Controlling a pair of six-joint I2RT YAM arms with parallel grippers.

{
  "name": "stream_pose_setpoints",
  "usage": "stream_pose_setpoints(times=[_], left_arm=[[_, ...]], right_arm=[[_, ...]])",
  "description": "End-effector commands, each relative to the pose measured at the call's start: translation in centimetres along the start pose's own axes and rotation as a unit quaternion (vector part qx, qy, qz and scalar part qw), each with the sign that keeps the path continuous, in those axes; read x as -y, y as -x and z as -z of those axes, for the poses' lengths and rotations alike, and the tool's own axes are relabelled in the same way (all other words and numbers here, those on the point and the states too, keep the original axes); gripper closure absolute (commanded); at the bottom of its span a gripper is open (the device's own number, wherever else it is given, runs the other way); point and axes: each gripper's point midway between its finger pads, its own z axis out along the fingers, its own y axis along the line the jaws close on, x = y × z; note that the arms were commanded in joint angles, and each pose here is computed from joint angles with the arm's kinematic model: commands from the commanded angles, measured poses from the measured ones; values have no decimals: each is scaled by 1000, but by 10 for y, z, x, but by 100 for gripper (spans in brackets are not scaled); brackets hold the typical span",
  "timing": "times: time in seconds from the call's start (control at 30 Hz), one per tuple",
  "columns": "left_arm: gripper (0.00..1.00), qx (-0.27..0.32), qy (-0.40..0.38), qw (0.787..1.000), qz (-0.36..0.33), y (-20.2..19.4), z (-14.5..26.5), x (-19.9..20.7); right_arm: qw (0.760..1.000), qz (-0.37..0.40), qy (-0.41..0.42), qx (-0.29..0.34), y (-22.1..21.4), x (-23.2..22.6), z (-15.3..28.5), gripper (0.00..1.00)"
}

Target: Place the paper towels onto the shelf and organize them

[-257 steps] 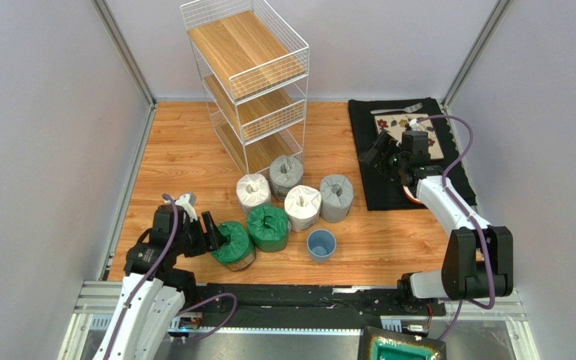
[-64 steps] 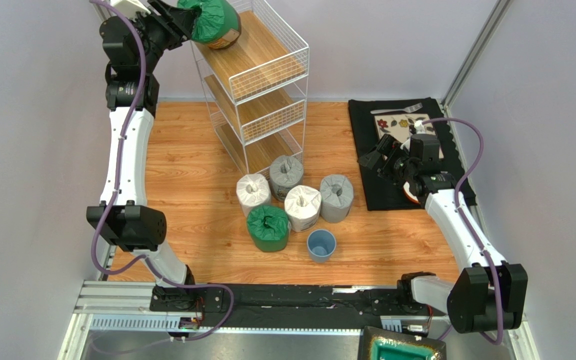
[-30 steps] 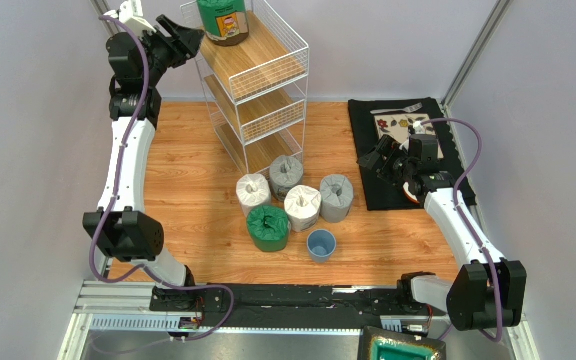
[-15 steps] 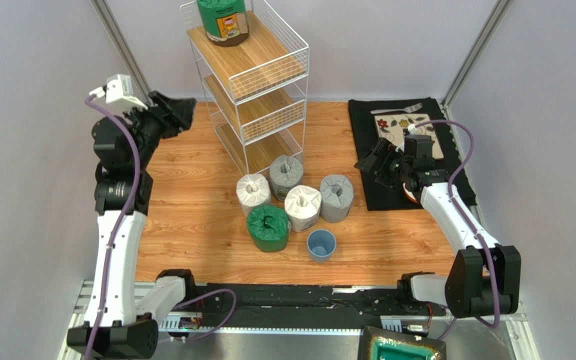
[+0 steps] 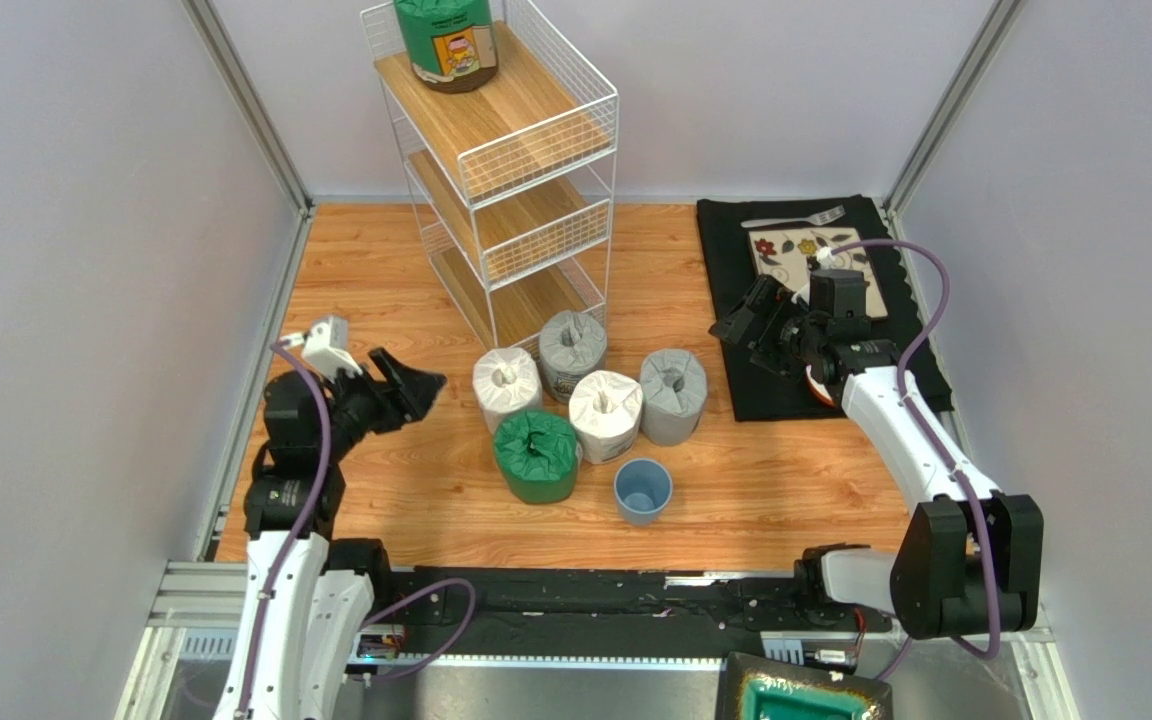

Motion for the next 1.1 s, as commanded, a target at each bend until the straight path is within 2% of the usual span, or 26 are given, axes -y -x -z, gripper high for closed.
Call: stream_pose_setpoints(times=[0.0, 0.17, 0.33, 0.6, 0.67, 0.77, 1.07], left_arm=[[26, -38, -72, 996, 46, -30, -1, 15], [21, -111, -106, 987, 41, -59, 2, 21], [19, -151, -129, 980, 18, -79, 7, 33], [18, -205, -108, 973, 4, -120, 2, 29], [13, -225, -98, 969, -1, -130, 0, 26], [9, -239, -86, 967, -11, -138, -3, 22], [7, -223, -75, 972, -13, -135, -17, 20]], right_arm=[[999, 10, 30, 20, 13, -18, 4, 8], [999, 0, 34, 19, 10, -17, 3, 8], [999, -5, 34, 20, 10, -17, 3, 8], [999, -5, 33, 23, 10, -17, 6, 8], [999, -6, 31, 24, 10, -17, 7, 8], [999, -5, 32, 24, 10, -18, 8, 8], [999, -2, 27, 26, 10, -15, 9, 8]])
